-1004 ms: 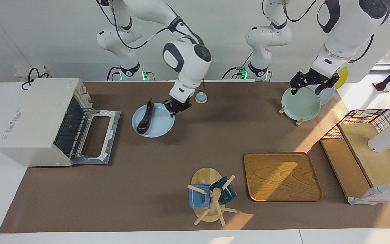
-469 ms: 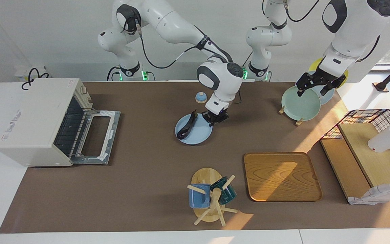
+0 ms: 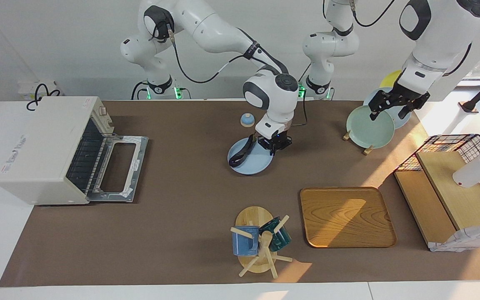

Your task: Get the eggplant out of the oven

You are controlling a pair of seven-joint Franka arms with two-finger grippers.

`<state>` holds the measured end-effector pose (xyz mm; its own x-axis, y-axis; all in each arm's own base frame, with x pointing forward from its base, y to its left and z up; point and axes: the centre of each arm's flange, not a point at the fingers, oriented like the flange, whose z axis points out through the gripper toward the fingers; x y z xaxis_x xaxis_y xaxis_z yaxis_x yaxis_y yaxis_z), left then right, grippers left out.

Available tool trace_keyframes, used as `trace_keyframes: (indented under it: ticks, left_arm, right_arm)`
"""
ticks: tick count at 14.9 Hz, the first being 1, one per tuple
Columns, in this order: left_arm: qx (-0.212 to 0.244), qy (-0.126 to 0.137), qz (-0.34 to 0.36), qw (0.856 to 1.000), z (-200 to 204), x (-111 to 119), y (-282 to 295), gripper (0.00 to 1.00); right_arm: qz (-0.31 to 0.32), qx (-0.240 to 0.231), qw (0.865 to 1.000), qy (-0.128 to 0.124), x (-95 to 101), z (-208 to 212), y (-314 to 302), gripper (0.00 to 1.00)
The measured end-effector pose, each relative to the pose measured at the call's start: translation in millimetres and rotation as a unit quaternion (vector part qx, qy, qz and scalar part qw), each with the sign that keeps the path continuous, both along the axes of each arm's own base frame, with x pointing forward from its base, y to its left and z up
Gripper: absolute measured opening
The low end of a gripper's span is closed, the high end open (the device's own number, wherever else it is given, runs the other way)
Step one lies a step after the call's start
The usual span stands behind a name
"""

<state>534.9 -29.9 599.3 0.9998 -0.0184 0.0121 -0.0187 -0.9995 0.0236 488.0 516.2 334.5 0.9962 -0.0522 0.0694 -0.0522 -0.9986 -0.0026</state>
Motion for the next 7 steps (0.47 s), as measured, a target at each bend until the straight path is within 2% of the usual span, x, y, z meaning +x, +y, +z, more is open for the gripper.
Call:
trace_keyframes:
  ticks: [2,3,4,7]
  left_arm:
    - [0.0,-0.004,0.0,1.0,0.5,0.9,0.0,1.0]
    - [0.0,-0.006,0.0,1.0,0.8,1.2,-0.1,1.0]
    - [0.0,-0.008,0.0,1.0,1.1,1.7,-0.3,1.0]
    - [0.0,-0.014,-0.006,1.0,0.0,3.3,-5.6,1.0]
  right_arm:
    - [0.019,-0.024,0.999,-0.027,4.4,1.0,-3.5,0.31]
    - [0.031,-0.036,0.998,-0.037,8.3,2.8,-7.2,0.33]
    - [0.049,-0.051,0.997,-0.037,13.7,5.6,-14.6,0.33]
    - [0.104,-0.1,0.99,0.001,43.2,30.8,-68.7,0.3]
